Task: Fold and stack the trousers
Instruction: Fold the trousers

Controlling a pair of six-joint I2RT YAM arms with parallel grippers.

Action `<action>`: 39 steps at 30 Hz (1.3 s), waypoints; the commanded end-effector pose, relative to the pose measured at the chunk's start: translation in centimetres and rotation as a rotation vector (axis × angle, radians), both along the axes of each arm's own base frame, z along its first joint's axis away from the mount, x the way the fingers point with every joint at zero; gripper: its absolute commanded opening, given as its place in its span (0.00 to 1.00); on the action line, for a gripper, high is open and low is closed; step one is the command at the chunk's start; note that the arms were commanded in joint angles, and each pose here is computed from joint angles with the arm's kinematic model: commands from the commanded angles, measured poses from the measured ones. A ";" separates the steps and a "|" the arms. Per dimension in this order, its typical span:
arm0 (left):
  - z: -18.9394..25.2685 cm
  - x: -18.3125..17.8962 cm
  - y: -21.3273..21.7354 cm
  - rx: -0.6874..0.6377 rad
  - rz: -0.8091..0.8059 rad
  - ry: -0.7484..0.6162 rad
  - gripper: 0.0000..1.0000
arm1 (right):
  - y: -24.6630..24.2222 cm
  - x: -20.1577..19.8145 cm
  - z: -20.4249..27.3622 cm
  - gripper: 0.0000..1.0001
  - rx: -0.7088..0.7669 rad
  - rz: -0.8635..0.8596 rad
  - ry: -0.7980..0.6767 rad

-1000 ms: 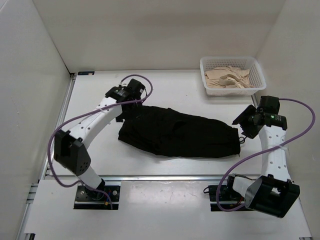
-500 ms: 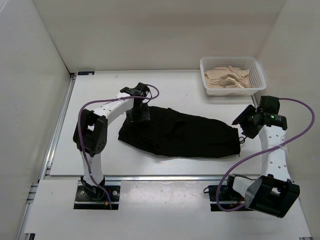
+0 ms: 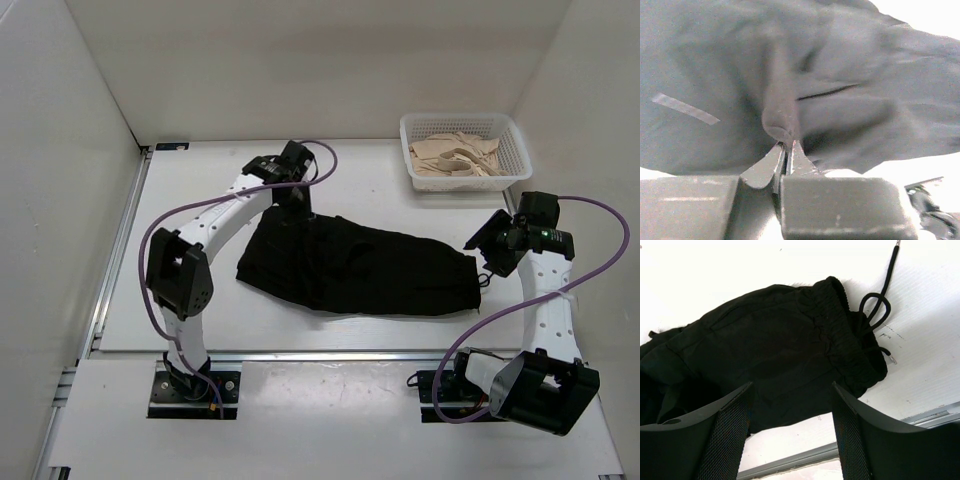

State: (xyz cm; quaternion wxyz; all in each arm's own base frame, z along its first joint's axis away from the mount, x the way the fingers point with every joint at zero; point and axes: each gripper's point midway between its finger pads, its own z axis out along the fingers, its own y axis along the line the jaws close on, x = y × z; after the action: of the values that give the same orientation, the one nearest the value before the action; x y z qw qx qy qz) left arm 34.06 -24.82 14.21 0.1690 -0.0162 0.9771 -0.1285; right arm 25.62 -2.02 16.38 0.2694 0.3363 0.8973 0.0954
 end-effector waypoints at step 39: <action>-4.5 -9.2 -10.1 0.197 -0.250 -0.046 0.66 | 0.7 -0.2 1.4 0.53 -0.034 0.074 -0.063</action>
State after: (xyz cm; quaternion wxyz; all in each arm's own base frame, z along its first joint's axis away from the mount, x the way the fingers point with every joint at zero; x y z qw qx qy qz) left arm 22.59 -35.59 8.07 0.1201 0.1616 0.9753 -0.0907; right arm 25.03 -1.47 16.97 0.2836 0.3112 0.9020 0.0957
